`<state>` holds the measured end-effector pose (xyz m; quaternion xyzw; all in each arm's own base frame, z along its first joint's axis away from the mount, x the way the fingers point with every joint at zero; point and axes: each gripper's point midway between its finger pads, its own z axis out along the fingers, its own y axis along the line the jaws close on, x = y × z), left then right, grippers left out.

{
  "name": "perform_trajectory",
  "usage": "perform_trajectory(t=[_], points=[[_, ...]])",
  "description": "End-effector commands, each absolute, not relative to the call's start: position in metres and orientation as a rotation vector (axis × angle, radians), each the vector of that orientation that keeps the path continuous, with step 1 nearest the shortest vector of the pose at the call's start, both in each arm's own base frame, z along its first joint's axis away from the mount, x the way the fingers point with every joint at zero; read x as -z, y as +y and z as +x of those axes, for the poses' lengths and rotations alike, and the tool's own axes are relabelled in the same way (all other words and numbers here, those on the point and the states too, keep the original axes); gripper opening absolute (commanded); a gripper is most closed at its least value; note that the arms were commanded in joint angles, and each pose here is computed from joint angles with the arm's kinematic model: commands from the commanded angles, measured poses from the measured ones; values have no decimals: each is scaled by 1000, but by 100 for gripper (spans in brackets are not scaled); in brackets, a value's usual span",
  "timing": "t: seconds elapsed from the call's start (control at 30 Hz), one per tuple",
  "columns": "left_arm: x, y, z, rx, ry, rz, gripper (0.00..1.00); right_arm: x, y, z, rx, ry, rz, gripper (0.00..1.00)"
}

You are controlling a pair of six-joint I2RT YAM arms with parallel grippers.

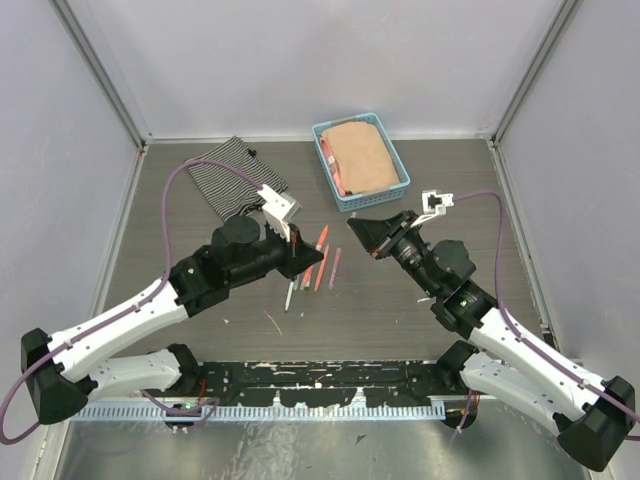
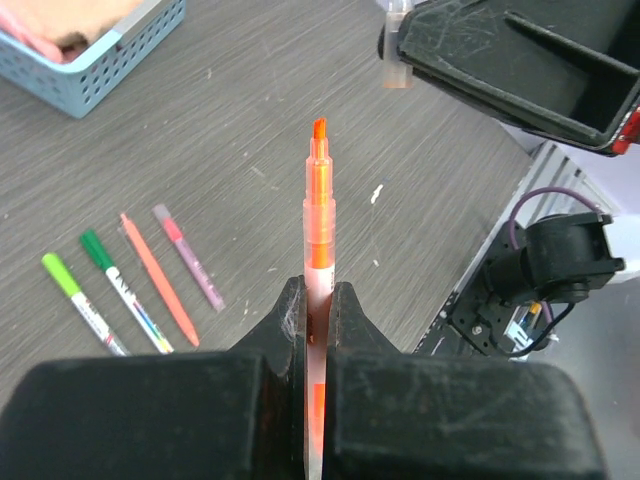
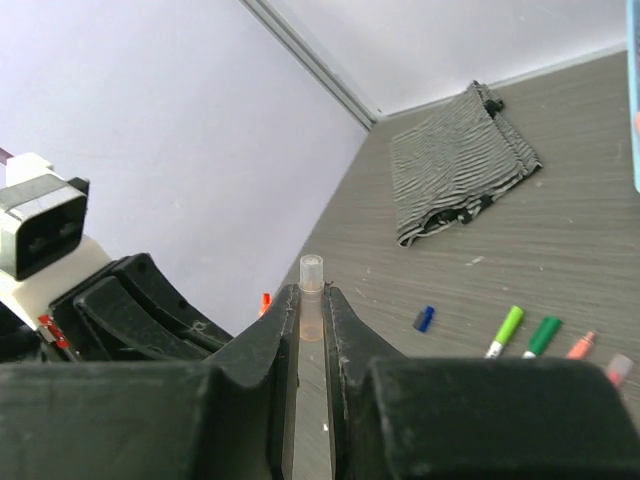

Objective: Insert the pens into the pen caps
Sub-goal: Insert the pen cap onto the pen.

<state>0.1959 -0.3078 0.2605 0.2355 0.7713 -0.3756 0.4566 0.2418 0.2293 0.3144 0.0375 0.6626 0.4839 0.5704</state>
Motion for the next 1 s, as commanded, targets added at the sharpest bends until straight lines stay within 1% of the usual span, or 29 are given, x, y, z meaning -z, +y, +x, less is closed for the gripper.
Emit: perform_trajectory(t=[0.0, 0.37, 0.97], points=[[-290, -322, 192, 1030, 1769, 593, 0, -365, 228, 233, -1258, 1374, 102, 0], [-295, -330, 185, 1087, 1738, 635, 0, -381, 239, 229, -1371, 1323, 97, 0], [-291, -332, 179, 1101, 1759, 670, 0, -382, 242, 233, -1396, 1341, 134, 0]])
